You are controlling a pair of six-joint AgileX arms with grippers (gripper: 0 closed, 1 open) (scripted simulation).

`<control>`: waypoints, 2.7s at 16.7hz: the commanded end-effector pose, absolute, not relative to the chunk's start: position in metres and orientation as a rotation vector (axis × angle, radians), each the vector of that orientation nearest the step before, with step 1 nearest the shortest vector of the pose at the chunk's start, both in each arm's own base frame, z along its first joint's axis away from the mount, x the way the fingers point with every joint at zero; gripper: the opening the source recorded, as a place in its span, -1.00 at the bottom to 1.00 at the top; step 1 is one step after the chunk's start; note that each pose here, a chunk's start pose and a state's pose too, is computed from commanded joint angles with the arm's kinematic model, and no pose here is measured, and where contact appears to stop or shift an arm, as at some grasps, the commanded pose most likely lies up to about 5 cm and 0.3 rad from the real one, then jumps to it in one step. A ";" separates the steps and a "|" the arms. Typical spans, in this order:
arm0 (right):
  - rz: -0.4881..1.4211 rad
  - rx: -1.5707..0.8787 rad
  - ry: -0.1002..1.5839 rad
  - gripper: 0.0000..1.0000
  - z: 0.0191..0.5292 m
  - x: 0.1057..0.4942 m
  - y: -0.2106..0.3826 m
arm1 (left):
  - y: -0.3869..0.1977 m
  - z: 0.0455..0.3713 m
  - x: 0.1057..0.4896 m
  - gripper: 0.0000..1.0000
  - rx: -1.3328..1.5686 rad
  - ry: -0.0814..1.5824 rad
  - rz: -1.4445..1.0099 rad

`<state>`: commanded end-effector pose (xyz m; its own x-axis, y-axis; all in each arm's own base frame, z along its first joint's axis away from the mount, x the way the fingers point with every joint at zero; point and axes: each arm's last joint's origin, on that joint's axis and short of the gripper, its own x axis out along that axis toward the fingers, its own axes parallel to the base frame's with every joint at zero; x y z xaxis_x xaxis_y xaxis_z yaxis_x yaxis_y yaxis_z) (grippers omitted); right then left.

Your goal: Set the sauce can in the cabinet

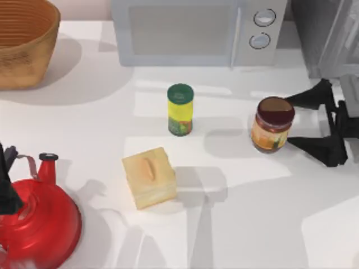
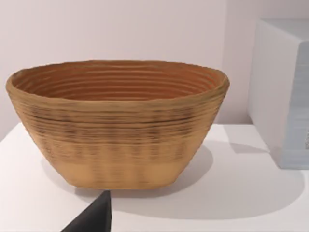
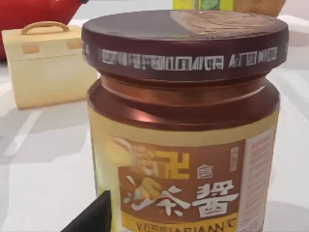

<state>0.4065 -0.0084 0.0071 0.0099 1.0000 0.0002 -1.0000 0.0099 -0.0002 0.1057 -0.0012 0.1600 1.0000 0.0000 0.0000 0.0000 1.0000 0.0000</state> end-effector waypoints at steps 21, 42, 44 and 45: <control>1.561 -0.002 0.001 1.00 0.006 0.408 0.048 | -0.001 0.160 0.106 1.00 0.000 0.000 0.000; 1.561 0.000 0.000 -1.00 0.007 0.407 0.052 | -0.001 0.160 0.106 1.00 0.000 0.000 0.000; 1.561 0.000 0.000 -1.00 0.007 0.407 0.052 | -0.001 0.160 0.106 1.00 0.000 0.000 0.000; 1.561 0.000 0.000 -1.00 0.007 0.407 0.052 | -0.001 0.160 0.106 1.00 0.000 0.000 0.000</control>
<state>0.4071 0.0516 0.0071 0.0099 1.0000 0.0002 -1.0000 0.0099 -0.0002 0.1057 -0.0012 0.1600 1.0000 0.0000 0.0000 0.0000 1.0000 0.0000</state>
